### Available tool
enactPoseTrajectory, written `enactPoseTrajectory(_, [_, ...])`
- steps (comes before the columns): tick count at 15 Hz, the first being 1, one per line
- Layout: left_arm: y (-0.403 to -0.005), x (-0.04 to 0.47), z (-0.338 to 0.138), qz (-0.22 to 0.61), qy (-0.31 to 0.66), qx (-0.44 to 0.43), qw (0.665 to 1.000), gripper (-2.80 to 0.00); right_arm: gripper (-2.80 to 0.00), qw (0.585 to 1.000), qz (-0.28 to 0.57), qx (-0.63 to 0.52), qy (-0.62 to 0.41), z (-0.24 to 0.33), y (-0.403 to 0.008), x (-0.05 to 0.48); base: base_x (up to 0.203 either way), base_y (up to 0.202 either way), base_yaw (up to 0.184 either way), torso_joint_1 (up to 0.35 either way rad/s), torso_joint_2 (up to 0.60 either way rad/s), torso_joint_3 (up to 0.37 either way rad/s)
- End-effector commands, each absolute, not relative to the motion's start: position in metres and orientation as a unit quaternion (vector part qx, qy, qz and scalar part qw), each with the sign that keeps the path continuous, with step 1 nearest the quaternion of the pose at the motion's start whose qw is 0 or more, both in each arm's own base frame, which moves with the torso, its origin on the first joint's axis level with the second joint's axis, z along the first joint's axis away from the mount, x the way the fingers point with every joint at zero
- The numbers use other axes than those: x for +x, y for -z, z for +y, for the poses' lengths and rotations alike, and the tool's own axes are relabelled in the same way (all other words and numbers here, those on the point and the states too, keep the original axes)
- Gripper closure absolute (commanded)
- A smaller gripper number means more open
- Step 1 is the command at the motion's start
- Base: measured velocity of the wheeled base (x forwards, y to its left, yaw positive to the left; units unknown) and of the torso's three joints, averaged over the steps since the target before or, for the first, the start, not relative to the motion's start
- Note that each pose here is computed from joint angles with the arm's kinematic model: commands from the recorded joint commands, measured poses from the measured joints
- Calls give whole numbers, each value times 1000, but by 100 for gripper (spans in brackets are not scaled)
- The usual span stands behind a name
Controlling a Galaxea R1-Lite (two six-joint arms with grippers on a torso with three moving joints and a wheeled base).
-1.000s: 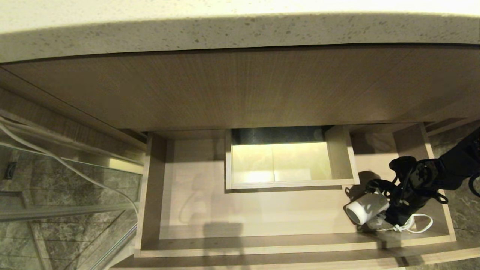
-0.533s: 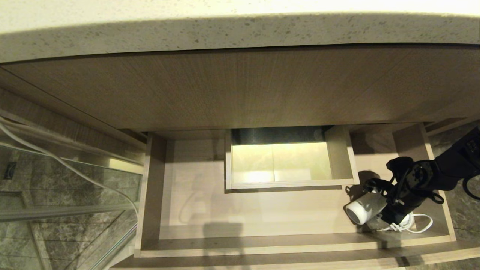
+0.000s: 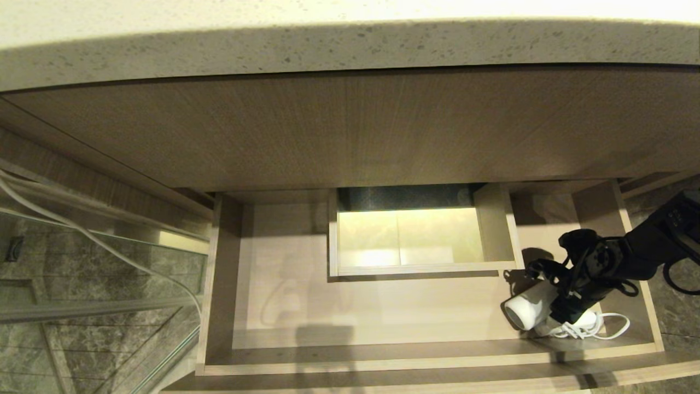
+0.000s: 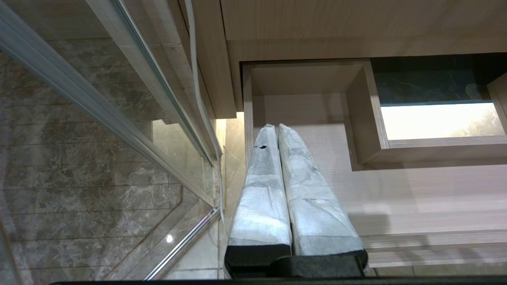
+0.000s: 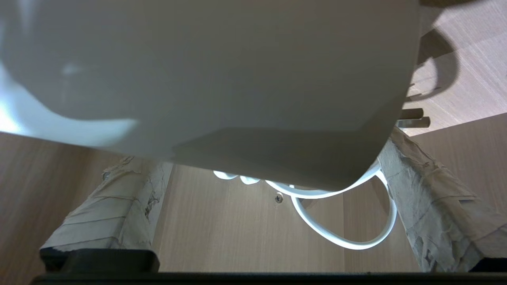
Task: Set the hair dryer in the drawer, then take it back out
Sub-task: Take the hairdryer out
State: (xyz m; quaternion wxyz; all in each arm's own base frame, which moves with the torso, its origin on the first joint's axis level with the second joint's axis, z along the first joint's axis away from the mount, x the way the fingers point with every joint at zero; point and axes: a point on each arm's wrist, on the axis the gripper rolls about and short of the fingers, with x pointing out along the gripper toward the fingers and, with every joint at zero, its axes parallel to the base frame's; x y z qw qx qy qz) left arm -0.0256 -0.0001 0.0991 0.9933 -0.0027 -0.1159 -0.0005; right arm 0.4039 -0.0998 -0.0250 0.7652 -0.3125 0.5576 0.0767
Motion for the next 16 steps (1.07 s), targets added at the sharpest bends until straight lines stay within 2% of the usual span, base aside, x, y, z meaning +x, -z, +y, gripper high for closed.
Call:
enactPoseTrajectory(1, [-88,-22,0,-97,0,-3,995,0,-280,763,559,-314,-79,-100,30,405,0,0,0,0,0,0])
enactPoseTrajectory(12, [-88,-22,0,-97,0,-3,995,0,-280,765,556,-316,-76,-100,29,406,0,0,0,0,0,0])
enactPoseTrajectory(13, [-88,-22,0,-96,0,-4,995,0,0,766,554,-316,-76,-101,28,407,0,0,0,0,0,0])
enactPoseTrajectory(16, [-88,-22,0,-96,0,-3,995,0,0,767,553,-317,-76,-100,28,408,0,0,0,0,0,0])
